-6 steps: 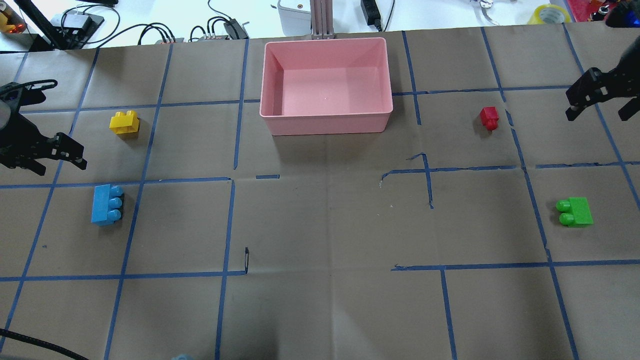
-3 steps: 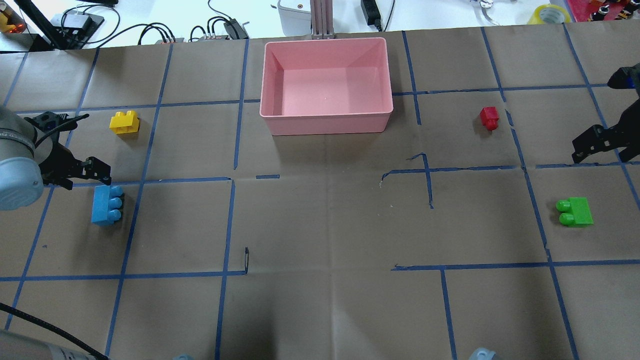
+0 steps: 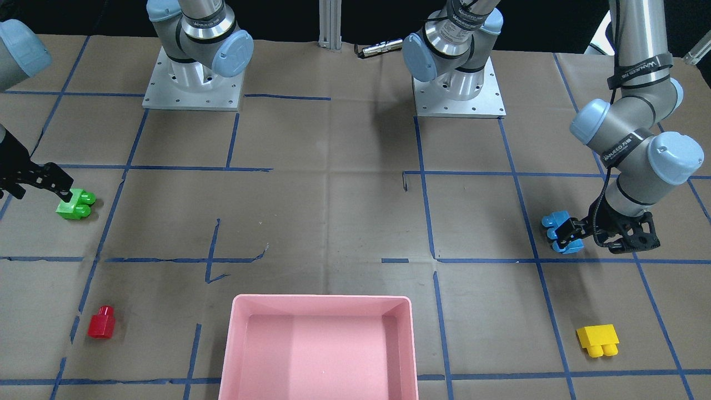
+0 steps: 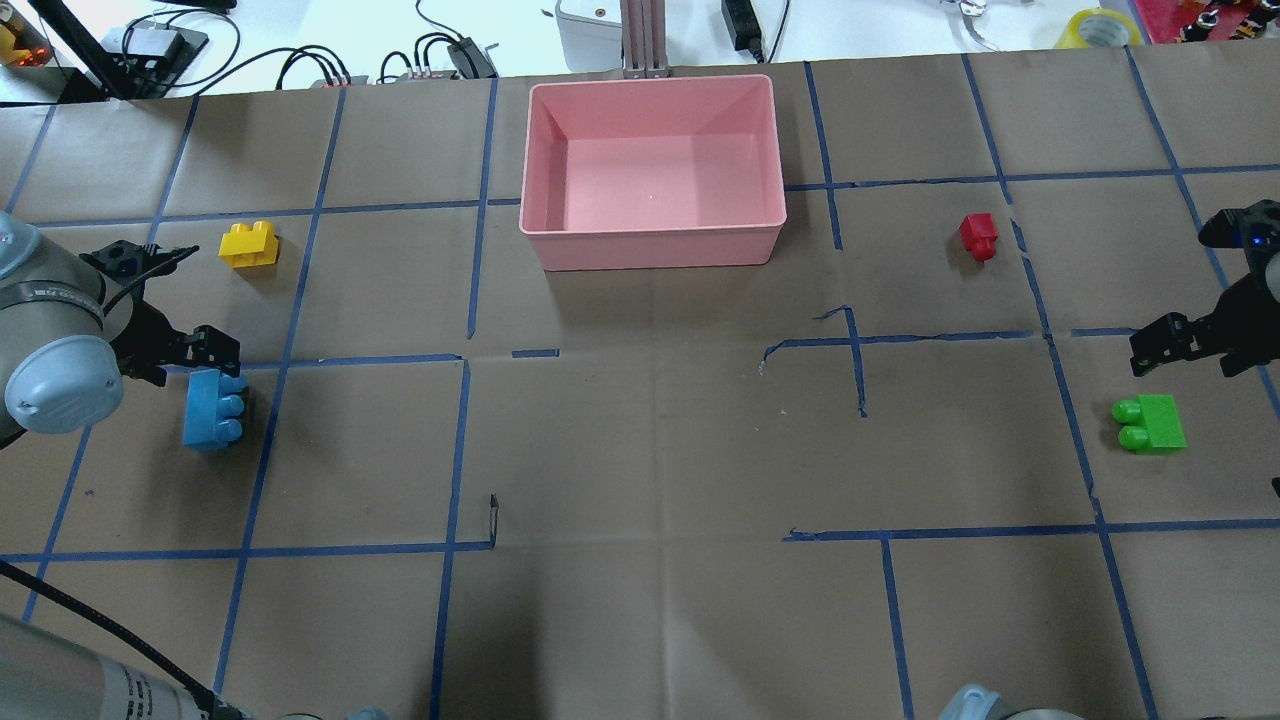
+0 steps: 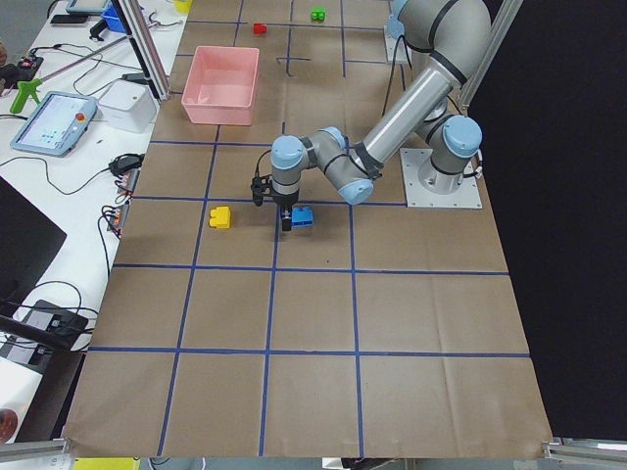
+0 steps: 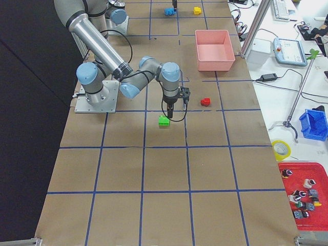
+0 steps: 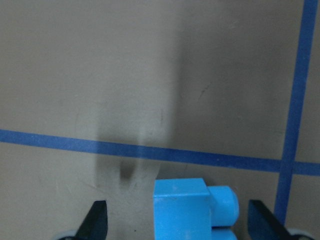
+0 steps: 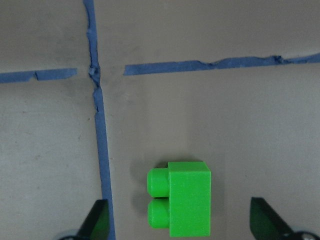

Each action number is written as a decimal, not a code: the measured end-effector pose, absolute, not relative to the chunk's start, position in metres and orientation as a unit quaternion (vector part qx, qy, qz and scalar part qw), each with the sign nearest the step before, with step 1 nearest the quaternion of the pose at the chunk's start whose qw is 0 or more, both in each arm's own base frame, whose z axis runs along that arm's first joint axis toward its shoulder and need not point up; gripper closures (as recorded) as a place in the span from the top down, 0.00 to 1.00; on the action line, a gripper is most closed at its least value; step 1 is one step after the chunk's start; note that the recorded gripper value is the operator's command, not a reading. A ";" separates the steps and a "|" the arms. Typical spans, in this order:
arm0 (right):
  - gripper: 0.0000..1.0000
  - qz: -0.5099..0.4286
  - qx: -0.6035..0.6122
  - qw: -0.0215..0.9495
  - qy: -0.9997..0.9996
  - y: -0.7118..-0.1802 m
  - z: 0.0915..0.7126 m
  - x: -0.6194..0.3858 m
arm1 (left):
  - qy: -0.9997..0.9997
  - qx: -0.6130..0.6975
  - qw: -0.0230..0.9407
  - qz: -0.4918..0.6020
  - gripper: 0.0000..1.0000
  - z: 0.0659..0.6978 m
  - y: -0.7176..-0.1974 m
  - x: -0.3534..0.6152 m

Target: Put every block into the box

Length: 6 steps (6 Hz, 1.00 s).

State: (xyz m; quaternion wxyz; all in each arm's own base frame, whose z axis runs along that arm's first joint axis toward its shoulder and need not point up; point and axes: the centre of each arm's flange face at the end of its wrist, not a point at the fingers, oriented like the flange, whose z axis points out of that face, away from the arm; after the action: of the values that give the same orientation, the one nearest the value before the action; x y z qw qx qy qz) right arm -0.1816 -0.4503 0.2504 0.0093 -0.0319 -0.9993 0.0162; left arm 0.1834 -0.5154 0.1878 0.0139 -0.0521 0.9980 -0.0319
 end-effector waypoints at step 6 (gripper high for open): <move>0.96 0.021 -0.018 -0.017 -0.999 -0.435 0.187 -0.195 | 0.999 -0.052 0.004 -0.011 0.43 0.171 -0.509 0.181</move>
State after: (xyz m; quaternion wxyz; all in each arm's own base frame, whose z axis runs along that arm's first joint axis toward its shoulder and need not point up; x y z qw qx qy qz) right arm -0.1952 -0.4348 0.1867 -0.0169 -0.0179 -0.9995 0.0206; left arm 0.1812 -0.5094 0.1712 0.0043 -0.0524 0.9986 -0.0111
